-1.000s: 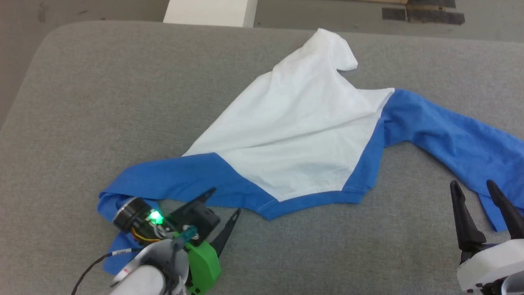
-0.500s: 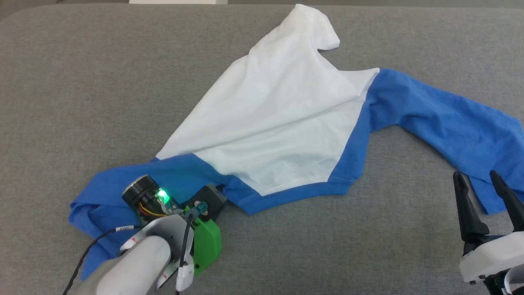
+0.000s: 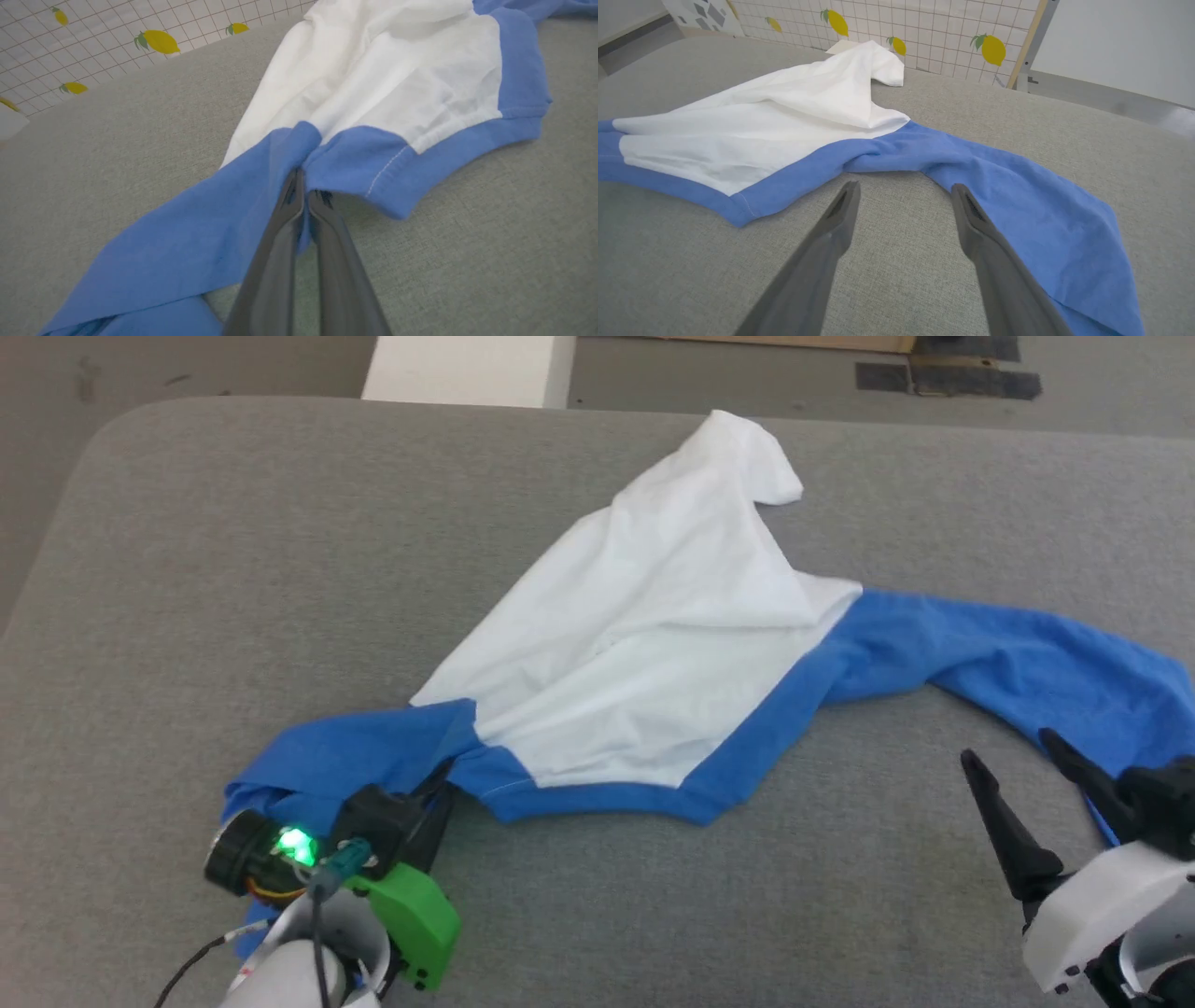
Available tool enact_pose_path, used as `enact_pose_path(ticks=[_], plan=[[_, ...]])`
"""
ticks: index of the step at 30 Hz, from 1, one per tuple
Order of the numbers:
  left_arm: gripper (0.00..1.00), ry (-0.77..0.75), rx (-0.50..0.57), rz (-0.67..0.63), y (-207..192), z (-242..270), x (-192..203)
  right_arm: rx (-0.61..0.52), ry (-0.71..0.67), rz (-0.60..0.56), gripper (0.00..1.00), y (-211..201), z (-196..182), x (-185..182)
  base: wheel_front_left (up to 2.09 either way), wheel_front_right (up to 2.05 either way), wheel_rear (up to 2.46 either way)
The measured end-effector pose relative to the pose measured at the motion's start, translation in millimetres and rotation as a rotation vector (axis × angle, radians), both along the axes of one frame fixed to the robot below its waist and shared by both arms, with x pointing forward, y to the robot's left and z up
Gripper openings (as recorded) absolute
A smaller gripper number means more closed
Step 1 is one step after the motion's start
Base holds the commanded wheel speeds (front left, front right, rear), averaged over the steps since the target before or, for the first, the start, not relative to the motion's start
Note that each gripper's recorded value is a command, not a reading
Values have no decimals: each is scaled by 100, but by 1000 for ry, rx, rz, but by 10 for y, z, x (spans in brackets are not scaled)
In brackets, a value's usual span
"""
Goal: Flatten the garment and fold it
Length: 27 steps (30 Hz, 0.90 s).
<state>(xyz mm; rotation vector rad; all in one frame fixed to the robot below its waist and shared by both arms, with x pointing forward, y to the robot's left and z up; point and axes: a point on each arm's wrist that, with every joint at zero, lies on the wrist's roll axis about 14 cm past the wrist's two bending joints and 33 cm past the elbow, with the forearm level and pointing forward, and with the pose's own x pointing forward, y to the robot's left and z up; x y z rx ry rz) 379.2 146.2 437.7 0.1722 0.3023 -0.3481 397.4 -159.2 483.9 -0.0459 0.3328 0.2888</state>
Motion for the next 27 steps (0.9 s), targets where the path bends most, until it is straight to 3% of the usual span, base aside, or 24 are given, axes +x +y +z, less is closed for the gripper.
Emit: enact_pose_path(ticks=[7,16,21,27], plan=[[0,-43,-5,90,253,200,-102,-269,81,314,100,205,-52,145,0,0,0],[0,9,-56,100,125,50,-98,-492,120,650,100,548,-325,300,0,0,0],[0,18,-73,108,101,-4,-27,-581,178,795,100,661,-625,299,0,0,0],[0,47,-82,126,98,-119,-1,-661,199,884,100,724,-917,464,0,0,0]])
